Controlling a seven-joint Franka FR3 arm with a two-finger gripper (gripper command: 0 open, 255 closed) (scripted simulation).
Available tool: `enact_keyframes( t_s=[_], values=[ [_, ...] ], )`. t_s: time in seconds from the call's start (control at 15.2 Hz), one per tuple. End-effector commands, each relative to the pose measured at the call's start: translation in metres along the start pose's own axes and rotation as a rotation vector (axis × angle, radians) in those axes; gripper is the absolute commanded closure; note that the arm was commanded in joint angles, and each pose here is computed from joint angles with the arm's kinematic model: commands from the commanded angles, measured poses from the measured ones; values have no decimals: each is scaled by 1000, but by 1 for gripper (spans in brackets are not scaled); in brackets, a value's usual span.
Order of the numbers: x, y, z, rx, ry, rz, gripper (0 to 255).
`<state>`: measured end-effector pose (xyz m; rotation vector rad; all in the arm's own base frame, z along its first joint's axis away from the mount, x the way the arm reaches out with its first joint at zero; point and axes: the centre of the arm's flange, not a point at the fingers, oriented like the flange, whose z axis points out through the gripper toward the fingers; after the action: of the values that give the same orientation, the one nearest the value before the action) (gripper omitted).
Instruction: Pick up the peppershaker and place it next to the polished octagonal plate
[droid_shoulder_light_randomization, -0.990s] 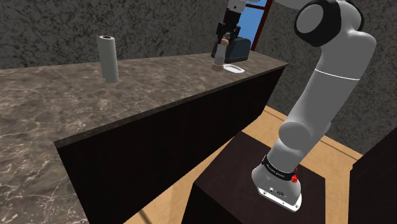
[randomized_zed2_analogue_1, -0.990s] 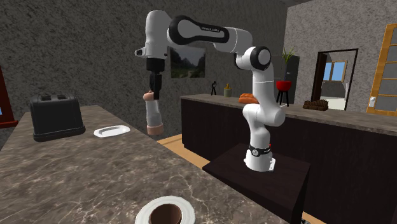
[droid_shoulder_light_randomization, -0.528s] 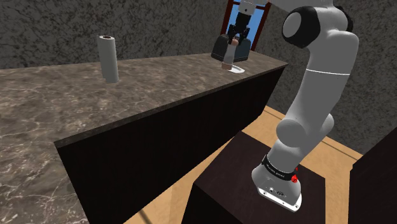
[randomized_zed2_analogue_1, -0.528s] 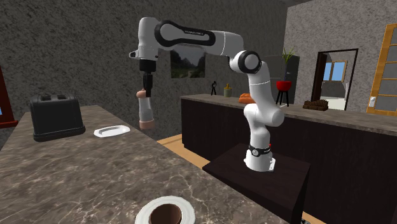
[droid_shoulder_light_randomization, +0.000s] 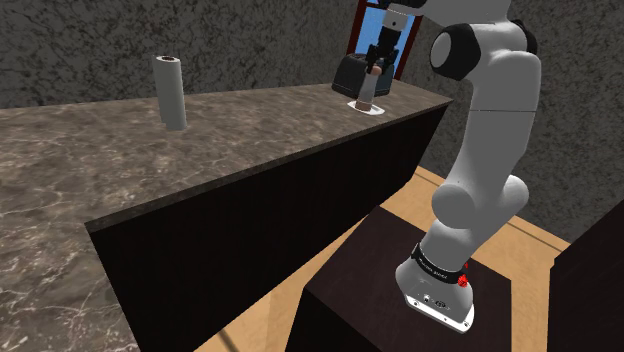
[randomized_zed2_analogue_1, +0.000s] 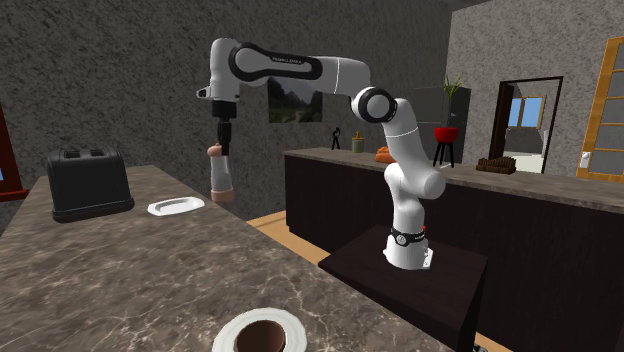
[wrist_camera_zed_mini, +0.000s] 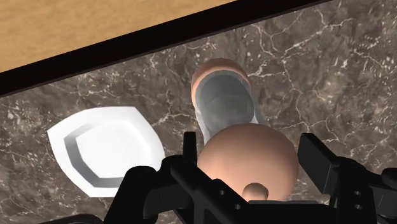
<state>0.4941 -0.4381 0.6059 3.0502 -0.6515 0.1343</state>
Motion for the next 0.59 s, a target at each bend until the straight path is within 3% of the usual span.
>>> enact_keyframes(
  t_s=[0.0, 0.53],
  values=[
    [-1, 0, 11, 0, 1, 0, 255],
    [-5, 0, 53, 0, 1, 0, 255]
  ],
)
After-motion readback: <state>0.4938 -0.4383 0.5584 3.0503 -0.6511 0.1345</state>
